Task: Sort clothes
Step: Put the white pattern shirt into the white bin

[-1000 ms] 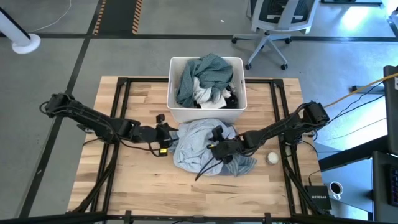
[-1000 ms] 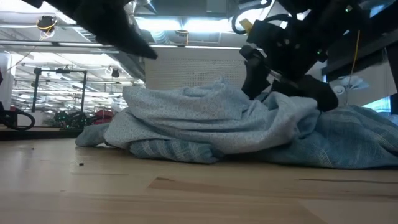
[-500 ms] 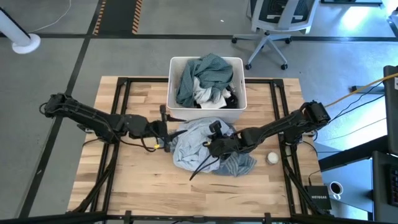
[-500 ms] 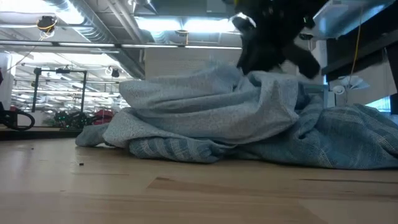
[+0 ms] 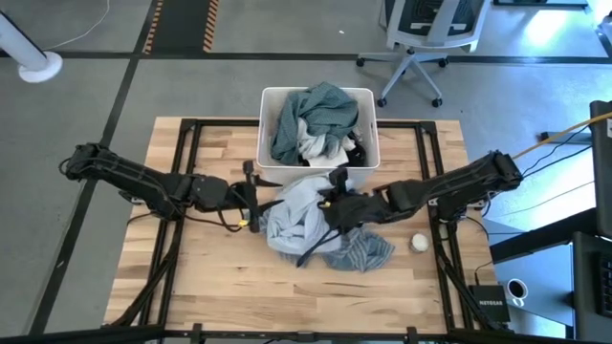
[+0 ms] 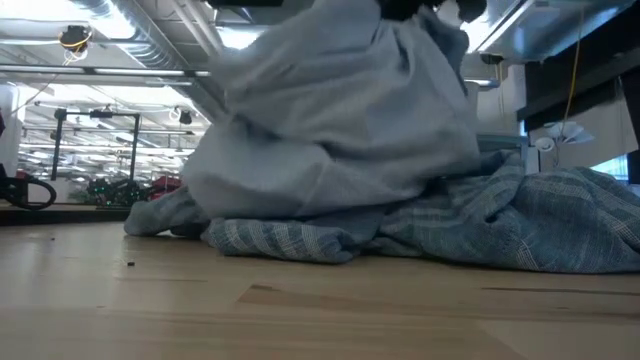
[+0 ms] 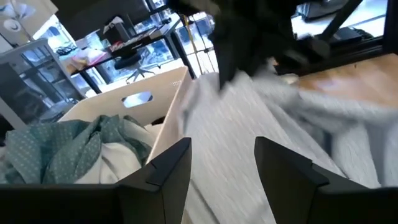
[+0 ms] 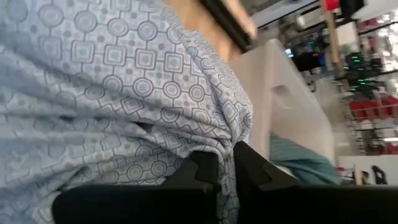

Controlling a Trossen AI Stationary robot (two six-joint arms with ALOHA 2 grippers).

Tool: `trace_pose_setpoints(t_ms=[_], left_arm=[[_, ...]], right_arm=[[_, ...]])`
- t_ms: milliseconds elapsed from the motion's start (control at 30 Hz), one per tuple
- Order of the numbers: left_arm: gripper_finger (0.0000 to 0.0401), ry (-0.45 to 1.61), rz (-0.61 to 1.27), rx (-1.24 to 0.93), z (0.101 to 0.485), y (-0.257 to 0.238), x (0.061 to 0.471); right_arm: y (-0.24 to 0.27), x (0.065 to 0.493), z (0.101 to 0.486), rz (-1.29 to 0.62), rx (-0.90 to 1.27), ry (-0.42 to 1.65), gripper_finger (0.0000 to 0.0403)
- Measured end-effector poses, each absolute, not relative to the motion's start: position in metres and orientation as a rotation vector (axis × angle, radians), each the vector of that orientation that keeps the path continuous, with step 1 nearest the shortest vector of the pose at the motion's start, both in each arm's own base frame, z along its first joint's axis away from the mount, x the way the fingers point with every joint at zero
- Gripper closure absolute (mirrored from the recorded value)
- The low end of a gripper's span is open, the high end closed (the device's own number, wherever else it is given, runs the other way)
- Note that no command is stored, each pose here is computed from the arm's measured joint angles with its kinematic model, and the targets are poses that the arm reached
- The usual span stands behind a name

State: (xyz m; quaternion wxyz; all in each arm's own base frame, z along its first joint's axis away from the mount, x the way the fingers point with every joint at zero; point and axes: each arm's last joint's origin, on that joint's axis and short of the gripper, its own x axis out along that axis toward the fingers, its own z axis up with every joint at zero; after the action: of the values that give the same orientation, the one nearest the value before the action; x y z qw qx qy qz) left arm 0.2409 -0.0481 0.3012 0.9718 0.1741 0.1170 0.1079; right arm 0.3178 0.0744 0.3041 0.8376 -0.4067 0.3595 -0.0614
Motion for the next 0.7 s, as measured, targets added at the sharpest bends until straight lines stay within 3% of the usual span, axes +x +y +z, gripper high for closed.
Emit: trace_pose_setpoints(t_ms=[700], left_arm=[[0.0230, 0.236, 0.131, 0.305, 0.300, -0.044, 0.242]], right_arm=[[0.063, 0.289, 0.352, -0.273, -0.836, 0.600, 0.0381]])
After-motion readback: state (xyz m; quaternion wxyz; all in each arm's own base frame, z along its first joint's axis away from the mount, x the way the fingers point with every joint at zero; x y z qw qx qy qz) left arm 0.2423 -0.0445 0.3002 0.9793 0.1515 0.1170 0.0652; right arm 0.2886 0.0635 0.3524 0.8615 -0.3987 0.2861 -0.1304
